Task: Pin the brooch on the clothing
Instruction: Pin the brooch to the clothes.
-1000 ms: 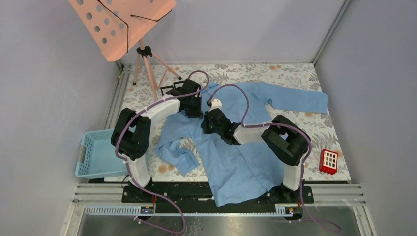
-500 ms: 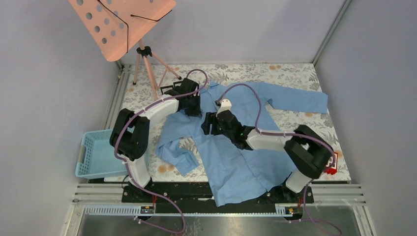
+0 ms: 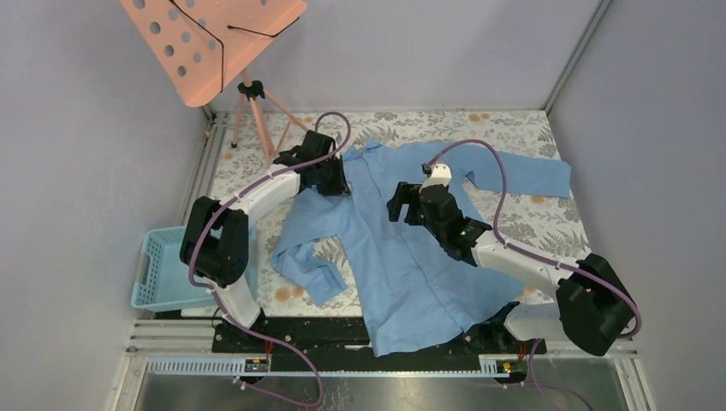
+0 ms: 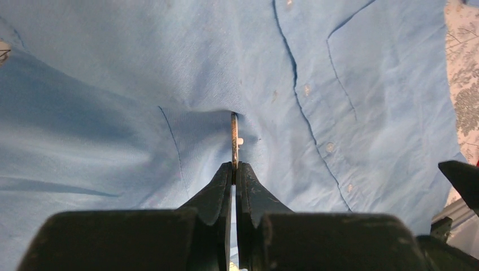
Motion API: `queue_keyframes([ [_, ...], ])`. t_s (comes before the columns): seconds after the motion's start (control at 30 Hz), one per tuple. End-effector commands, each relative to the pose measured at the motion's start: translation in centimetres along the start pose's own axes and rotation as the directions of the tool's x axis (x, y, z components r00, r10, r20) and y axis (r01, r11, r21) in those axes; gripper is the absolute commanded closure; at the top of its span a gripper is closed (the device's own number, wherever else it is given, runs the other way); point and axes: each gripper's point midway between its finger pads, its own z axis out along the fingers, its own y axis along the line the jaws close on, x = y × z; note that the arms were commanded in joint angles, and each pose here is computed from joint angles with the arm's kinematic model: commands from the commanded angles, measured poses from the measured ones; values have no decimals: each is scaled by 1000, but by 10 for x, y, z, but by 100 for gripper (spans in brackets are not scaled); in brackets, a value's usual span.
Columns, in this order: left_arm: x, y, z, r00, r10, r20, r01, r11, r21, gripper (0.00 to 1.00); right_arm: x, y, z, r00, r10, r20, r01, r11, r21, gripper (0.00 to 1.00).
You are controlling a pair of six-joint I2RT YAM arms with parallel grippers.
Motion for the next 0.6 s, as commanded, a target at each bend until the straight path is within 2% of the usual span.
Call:
queue_keyframes([
  [0.0, -19, -27, -17, 996, 12, 84, -22, 992, 124, 100, -3, -11, -5, 1000, -17, -11, 17, 1000, 1, 8],
  [0.27, -29, -44, -37, 986, 17, 165, -51, 978, 203, 100, 10, 14, 11, 998, -37, -58, 29, 991, -133, 10],
  [0.57, -38, -64, -54, 983, -40, 179, -12, 960, 281, 100, 10, 60, 15, 998, -18, -64, -6, 933, -359, 14],
])
